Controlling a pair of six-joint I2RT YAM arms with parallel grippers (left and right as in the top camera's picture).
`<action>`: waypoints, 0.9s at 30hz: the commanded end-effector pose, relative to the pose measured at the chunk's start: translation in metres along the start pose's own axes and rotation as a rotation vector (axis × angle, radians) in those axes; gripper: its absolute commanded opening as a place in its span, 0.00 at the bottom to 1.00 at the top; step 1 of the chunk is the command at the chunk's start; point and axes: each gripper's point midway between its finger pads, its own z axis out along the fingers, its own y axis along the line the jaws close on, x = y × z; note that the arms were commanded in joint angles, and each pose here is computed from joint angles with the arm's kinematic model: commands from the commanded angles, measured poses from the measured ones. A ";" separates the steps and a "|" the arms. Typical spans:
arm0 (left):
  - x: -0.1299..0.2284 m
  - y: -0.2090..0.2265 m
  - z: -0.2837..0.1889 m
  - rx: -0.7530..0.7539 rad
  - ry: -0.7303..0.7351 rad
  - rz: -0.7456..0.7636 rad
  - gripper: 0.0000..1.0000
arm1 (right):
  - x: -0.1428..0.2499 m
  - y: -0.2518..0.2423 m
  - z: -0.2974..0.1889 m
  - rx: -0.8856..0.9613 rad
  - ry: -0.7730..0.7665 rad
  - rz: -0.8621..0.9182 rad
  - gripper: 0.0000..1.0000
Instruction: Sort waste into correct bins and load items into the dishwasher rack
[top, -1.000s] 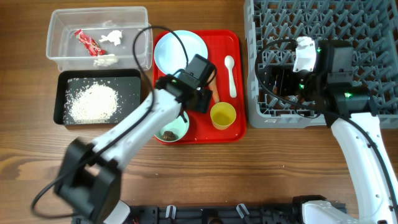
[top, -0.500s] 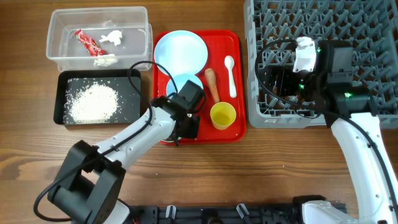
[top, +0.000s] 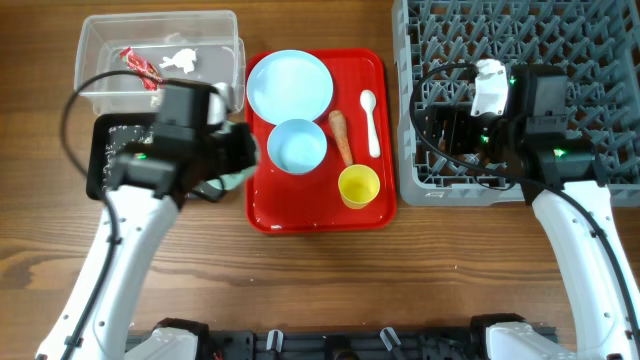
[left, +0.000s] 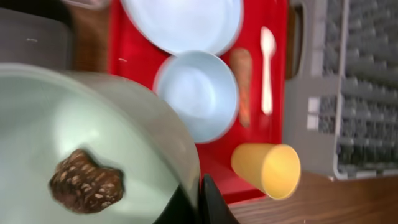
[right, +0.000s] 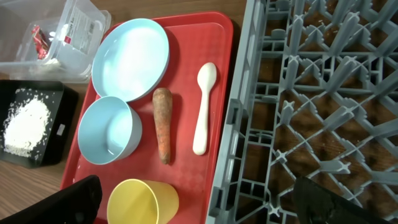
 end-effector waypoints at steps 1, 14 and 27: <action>-0.025 0.049 -0.007 0.119 0.003 -0.070 0.04 | -0.006 0.001 -0.001 0.005 -0.009 -0.003 1.00; -0.073 0.126 -0.009 0.989 -0.081 -0.399 0.04 | -0.007 0.001 -0.001 0.005 -0.013 -0.006 1.00; 0.096 0.002 0.087 -0.177 0.410 0.358 0.04 | -0.006 0.001 -0.001 0.004 -0.008 -0.002 1.00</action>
